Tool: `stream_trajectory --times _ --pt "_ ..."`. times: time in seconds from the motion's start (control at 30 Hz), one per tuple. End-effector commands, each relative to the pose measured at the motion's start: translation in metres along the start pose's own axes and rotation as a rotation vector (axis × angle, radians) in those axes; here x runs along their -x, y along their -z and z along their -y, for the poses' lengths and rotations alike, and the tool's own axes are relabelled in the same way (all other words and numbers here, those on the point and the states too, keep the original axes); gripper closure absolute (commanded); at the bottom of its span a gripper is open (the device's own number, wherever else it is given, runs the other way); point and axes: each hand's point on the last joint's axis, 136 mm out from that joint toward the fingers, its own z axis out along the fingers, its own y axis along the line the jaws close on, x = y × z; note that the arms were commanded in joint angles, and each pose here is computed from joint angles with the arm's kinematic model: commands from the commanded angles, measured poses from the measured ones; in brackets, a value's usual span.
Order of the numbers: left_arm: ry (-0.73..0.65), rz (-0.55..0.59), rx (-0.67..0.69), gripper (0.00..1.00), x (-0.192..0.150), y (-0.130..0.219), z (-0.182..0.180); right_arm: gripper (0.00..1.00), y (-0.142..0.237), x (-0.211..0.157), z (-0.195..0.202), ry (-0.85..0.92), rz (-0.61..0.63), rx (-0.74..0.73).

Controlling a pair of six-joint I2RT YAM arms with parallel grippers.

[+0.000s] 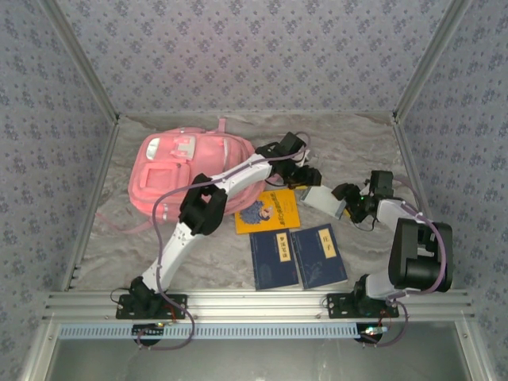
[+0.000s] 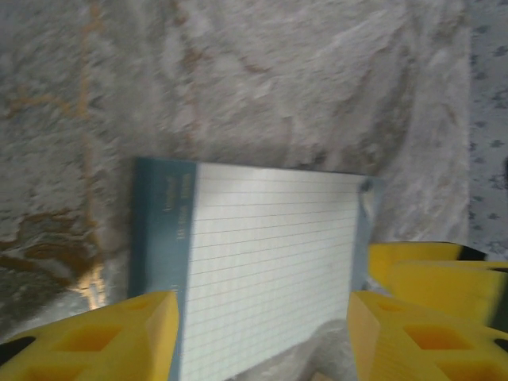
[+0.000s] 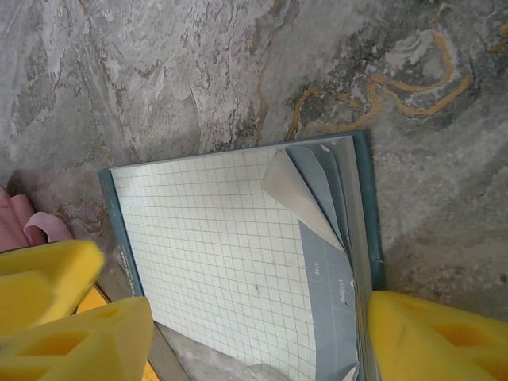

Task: Pack the student bag

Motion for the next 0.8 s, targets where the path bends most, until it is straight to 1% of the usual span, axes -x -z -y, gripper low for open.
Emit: stream_trajectory --times 0.0,0.17,0.4,0.47,0.7,0.77 --pt "0.002 -0.026 0.066 0.42 -0.006 -0.004 -0.009 0.27 -0.003 -0.007 0.0 -0.008 -0.031 0.008" --pt "-0.029 -0.013 0.164 0.4 -0.005 -0.001 -0.021 0.27 -0.003 -0.007 0.0 -0.001 -0.032 -0.004" --pt "-0.032 -0.043 0.19 0.4 -0.01 -0.009 -0.029 0.27 -0.006 -0.01 -0.001 0.007 -0.043 -0.011" --pt "-0.034 -0.054 0.182 0.4 -0.013 -0.013 -0.029 0.27 -0.007 -0.011 -0.001 0.007 -0.049 -0.011" --pt "-0.007 -0.121 0.09 0.4 -0.024 -0.03 -0.015 0.27 -0.015 -0.015 -0.006 0.0 -0.081 0.009" --pt "-0.015 -0.124 0.097 0.4 -0.025 -0.03 -0.014 0.27 -0.016 -0.016 -0.007 -0.003 -0.083 0.011"
